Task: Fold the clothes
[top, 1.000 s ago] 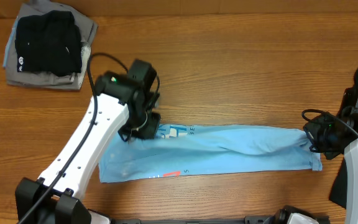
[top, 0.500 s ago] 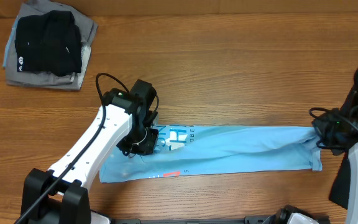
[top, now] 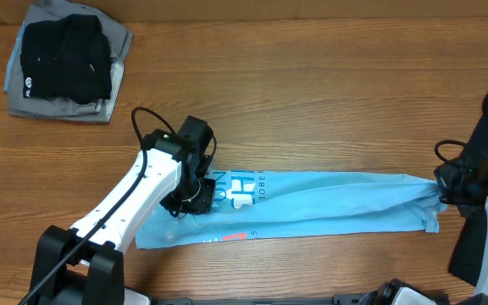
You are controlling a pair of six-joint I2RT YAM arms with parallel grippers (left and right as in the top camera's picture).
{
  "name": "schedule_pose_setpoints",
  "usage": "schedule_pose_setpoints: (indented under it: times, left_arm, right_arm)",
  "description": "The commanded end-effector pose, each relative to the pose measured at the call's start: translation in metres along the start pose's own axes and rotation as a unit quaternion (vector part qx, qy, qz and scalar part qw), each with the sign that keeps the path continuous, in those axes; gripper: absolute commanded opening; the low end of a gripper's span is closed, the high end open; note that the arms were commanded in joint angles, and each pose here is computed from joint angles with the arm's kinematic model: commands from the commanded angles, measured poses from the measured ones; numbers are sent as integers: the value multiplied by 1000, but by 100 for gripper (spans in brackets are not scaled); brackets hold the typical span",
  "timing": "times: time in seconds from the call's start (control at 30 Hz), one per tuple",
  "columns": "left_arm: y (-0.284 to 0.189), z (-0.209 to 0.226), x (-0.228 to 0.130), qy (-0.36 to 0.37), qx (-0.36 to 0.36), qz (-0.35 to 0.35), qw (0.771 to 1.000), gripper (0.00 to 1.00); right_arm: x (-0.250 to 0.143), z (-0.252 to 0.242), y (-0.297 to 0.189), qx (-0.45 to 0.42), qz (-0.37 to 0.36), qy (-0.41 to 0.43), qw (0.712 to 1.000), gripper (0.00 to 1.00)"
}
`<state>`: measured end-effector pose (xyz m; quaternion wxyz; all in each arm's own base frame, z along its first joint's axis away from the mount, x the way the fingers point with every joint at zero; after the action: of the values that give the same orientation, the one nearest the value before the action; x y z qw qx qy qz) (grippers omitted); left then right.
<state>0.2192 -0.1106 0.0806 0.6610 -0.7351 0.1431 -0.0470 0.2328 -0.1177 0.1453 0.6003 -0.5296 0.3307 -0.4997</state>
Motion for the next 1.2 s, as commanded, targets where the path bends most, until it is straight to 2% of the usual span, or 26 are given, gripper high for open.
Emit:
schedule_pose_setpoints:
  times: [0.0, 0.2, 0.23, 0.37, 0.47, 0.5, 0.57, 0.87, 1.17]
  left_arm:
    - [-1, 4, -1, -16, 8, -9, 1000, 4]
    - [0, 5, 1, -17, 10, -15, 1000, 4]
    - [2, 5, 0, -17, 10, -15, 1000, 4]
    - [4, 6, 0, -17, 11, -15, 1000, 4]
    - [5, 6, 0, -17, 11, -16, 1000, 4]
    - [5, 6, 1, -17, 11, -16, 1000, 4]
    - [5, 7, 1, -17, 13, -17, 1000, 4]
    - [1, 12, 7, -26, 16, -30, 999, 4]
    - [0, 19, -1, -44, 12, -12, 999, 5]
  right_arm:
    - [-2, 0, 7, -6, 12, -5, 1000, 4]
    - [-7, 4, 12, -10, 22, -16, 1000, 7]
    - [-10, 6, 12, -10, 23, -22, 999, 15]
    - [-13, 9, 12, -8, 24, -30, 999, 36]
    - [-15, 11, 12, -9, 25, -36, 999, 77]
    - [-15, 12, 12, -8, 24, -38, 999, 87]
    - [-15, 14, 12, -5, 23, -40, 999, 100]
    - [-12, 17, 13, 3, 16, -41, 999, 100]
    - [-13, 18, 13, 6, 18, -41, 999, 100]
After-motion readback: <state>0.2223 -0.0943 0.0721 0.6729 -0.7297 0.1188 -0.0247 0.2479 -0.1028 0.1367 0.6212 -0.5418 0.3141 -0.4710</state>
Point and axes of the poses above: each gripper's point midway between its finger pads, its own y axis out along the fingers, its own z axis along the line the jaws close on, x = y × z, the point moved 2 cm from there along -y, back along the fingers, and after that the axes turned 7 degrees about y, right-handed, at the moved point
